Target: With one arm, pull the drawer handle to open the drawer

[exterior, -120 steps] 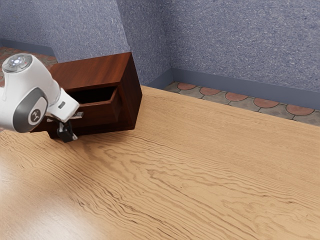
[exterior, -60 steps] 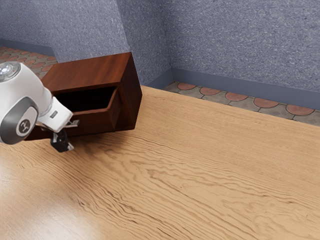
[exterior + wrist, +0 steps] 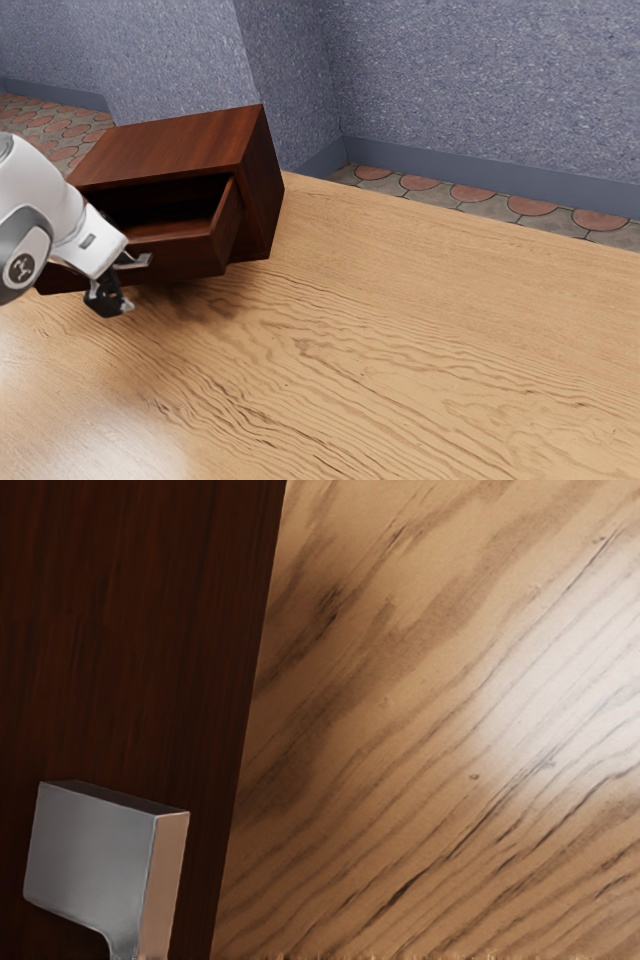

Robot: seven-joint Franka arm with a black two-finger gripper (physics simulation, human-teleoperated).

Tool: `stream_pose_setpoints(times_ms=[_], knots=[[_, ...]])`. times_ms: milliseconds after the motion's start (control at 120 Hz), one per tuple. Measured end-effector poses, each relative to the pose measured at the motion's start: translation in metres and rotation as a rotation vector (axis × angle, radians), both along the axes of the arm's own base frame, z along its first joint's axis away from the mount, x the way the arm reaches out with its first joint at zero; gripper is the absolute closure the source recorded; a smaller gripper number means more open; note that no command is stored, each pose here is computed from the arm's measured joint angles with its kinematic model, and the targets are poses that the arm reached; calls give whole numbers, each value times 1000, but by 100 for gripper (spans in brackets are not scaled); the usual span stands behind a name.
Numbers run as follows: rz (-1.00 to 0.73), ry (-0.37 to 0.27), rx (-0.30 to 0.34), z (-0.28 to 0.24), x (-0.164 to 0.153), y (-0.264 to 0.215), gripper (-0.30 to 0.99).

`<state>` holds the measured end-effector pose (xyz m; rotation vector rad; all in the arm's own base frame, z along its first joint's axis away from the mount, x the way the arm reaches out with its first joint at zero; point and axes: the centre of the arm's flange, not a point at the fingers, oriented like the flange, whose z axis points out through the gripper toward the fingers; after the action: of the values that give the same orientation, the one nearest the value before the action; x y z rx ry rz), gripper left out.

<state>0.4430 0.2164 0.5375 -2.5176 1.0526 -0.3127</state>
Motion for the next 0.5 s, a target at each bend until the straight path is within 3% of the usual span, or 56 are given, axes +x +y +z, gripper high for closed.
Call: stream_pose_setpoints(times_ms=[183,267,350,417,500], knots=[[17,-34,11,46,-26,0,6],[74,-61,17,116,-34,6,3],[72,-56,11,196,-5,-68,2],[72,-11,-55,221,22,-139,2],[138,65,-189,219,34,-176,1]])
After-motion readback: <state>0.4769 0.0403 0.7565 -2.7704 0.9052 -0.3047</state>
